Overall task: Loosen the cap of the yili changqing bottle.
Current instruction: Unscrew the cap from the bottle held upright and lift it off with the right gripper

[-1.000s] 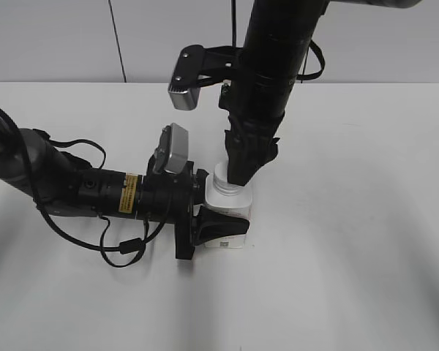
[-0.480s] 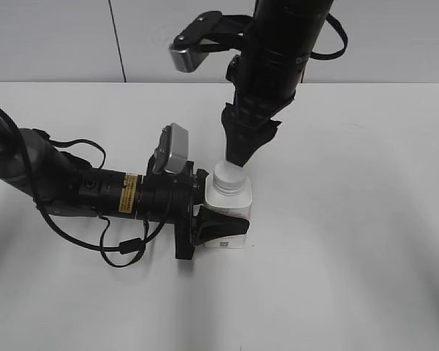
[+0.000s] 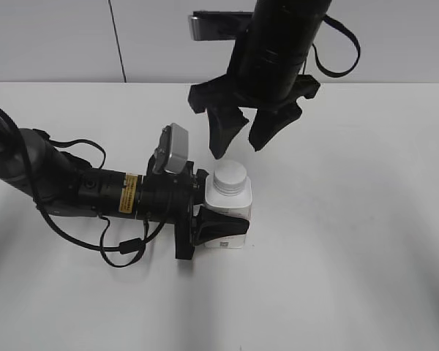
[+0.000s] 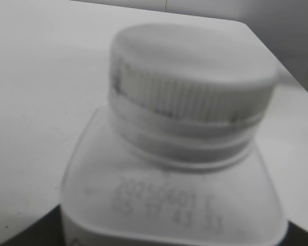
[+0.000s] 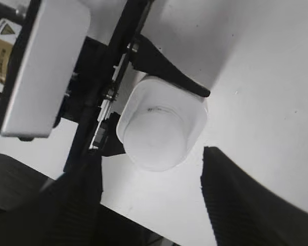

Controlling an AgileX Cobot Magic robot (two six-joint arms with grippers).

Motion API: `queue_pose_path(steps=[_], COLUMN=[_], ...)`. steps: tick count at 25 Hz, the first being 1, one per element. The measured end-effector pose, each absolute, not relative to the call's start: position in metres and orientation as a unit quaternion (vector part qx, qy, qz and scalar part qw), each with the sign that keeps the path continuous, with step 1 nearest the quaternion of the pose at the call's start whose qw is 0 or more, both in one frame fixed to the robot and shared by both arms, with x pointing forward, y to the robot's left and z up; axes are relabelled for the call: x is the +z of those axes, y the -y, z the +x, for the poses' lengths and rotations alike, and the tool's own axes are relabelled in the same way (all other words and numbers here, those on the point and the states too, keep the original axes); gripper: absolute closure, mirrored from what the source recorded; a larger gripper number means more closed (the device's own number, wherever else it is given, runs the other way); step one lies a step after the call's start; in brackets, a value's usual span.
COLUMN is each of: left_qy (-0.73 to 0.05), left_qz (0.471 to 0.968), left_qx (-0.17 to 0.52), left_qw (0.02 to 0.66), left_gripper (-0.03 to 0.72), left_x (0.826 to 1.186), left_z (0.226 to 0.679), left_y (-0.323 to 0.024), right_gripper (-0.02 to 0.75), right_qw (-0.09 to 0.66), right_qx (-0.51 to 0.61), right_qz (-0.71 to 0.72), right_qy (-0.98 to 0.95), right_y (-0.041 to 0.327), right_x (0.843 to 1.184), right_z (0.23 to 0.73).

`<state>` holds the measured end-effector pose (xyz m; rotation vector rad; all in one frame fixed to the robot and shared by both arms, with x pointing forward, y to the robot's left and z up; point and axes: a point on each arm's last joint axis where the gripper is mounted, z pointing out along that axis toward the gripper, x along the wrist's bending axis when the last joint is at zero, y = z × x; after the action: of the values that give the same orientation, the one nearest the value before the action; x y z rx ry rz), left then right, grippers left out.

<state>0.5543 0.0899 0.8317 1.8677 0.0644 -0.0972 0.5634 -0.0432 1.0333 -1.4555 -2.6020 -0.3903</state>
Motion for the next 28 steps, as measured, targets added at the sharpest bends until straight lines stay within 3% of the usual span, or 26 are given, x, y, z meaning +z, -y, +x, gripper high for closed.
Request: queue_pose_path(steps=[8, 28], left_qy=[-0.029, -0.033], left_qz=[0.803, 0.802], left_qx=[-0.042, -0.041], left_qw=[0.594, 0.595], left_gripper=[0.294, 0.295], left_x=[0.832, 0.832], left_z=[0.554, 0.555], left_y=[-0.09, -0.09], right_gripper=[0.256, 0.257], right_qw=[0.087, 0.107], right_qx=[-0.12, -0.082], right_qz=[-0.598, -0.626], right_qy=[0.788, 0.768], right_y=[0.043, 0.037], right_x=[1.033, 1.001], right_z=[0.563, 0.57])
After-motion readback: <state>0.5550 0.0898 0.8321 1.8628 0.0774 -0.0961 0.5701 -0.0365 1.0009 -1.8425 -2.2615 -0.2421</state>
